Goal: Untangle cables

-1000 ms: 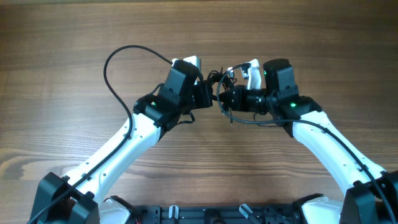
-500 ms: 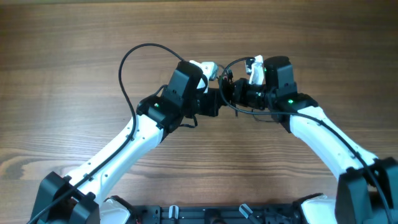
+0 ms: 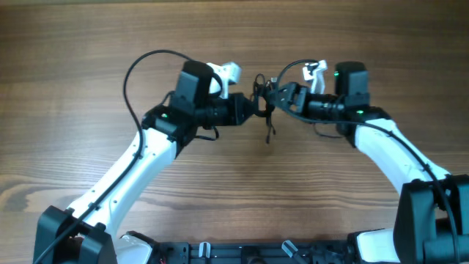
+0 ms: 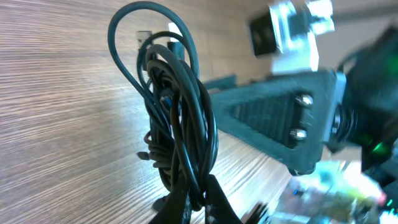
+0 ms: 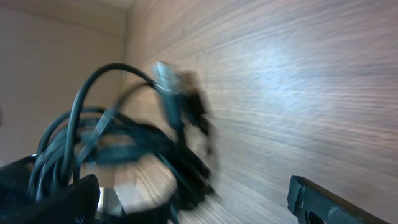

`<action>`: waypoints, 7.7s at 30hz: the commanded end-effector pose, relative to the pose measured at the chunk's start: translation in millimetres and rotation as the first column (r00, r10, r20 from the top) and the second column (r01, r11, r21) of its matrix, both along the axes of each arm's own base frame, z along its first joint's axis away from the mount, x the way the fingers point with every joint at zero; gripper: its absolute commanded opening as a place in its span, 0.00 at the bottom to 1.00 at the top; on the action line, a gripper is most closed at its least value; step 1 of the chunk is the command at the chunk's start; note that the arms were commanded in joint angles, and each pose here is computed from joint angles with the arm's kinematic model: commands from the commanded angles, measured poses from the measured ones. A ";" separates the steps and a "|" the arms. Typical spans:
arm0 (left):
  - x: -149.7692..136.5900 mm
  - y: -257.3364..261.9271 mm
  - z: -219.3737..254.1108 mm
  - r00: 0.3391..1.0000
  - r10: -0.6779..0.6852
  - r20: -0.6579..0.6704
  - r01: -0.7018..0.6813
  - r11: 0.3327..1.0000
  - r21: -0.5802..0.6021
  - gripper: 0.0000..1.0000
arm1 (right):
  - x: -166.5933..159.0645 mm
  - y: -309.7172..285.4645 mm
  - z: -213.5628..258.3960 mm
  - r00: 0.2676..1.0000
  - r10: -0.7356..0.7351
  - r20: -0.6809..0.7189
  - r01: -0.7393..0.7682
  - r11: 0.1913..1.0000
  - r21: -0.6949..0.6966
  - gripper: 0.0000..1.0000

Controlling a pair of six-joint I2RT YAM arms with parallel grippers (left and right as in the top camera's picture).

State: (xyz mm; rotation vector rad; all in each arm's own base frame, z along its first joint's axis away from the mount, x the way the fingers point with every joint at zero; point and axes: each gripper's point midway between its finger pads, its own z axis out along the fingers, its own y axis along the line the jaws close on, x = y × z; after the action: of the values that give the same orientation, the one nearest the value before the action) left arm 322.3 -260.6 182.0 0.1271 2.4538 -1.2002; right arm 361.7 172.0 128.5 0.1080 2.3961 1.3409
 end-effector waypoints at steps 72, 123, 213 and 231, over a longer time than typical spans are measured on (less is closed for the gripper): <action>40.6 58.2 -23.4 0.660 0.334 -0.673 -0.537 0.836 -0.112 0.04 | -10.4 -36.8 12.1 0.996 0.020 -0.085 -0.007 0.988 0.153 0.76; 62.0 37.0 -41.1 0.914 0.400 0.065 -0.405 0.896 0.182 0.04 | -42.7 41.4 47.2 0.956 0.294 -0.002 -0.280 0.913 0.295 0.04; 77.4 29.3 -7.6 0.926 0.378 -0.022 -0.378 0.924 -0.054 0.04 | -39.0 29.2 10.0 0.886 0.359 0.294 -0.319 0.931 -0.176 0.92; 63.8 -8.5 -7.3 0.775 0.631 -0.037 -0.632 0.774 -0.048 0.04 | -35.3 52.4 12.9 0.978 0.062 -0.201 -0.043 0.995 0.094 0.74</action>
State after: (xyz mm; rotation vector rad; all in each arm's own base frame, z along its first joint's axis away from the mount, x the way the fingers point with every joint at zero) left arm 389.2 -264.0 163.6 -0.6890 2.2171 -0.9566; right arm 314.8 229.0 146.0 0.0329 2.4892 1.5834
